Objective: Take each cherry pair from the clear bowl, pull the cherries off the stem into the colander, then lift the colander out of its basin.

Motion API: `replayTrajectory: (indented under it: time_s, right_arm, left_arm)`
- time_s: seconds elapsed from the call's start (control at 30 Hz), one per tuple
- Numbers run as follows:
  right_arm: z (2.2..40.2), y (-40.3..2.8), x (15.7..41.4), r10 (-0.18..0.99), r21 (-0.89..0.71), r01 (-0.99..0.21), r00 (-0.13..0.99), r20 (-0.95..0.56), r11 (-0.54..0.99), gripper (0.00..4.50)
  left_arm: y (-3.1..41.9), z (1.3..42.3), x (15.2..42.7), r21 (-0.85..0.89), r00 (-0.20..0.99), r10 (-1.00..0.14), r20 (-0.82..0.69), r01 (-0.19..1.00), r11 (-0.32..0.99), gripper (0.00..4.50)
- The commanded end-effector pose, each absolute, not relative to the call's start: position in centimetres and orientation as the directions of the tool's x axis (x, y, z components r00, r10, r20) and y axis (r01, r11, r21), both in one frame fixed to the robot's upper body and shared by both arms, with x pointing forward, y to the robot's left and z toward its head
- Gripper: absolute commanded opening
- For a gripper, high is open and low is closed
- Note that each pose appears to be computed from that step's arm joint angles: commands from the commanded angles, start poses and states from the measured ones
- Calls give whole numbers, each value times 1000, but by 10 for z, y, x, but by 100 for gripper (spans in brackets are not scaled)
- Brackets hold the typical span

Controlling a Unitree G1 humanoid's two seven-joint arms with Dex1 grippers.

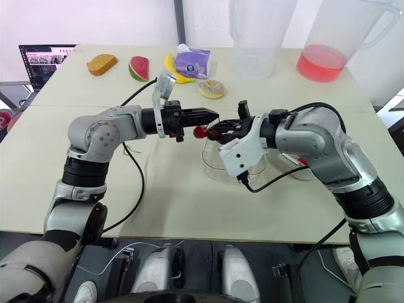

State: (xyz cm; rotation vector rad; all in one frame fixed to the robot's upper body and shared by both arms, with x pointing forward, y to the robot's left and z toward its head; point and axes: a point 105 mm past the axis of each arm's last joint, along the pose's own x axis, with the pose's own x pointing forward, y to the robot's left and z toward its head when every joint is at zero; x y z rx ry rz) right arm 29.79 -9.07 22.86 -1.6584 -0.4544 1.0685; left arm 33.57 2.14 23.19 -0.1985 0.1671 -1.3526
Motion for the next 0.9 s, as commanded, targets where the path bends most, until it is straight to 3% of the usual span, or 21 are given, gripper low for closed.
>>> replayTrajectory:
  time_s: [0.03, 0.47, 0.5, 0.6, 0.7, 0.9]
  right_arm:
    - [245, -88, 293, 753, -921, -151, 536, -381, -358, 65]
    - [249, -85, 290, 765, -931, -184, 531, -364, -315, 65]
    - [250, -85, 290, 769, -933, -185, 530, -358, -308, 165]
    - [252, -85, 289, 772, -936, -182, 529, -352, -302, 291]
    - [253, -86, 288, 770, -936, -179, 532, -352, -304, 447]
    - [254, -91, 284, 769, -936, -193, 533, -352, -295, 447]
  left_arm:
    - [18, 246, 330, -184, 193, -981, 27, 965, 185, 7]
    - [18, 244, 331, -179, 191, -981, 18, 966, 185, 7]
    - [19, 244, 332, -178, 195, -981, 19, 966, 188, 0]
    - [22, 244, 337, -171, 219, -976, 15, 962, 213, 0]
    - [29, 241, 345, -157, 249, -969, 4, 957, 245, 0]
    - [44, 242, 356, -131, 287, -958, -13, 949, 286, 0]
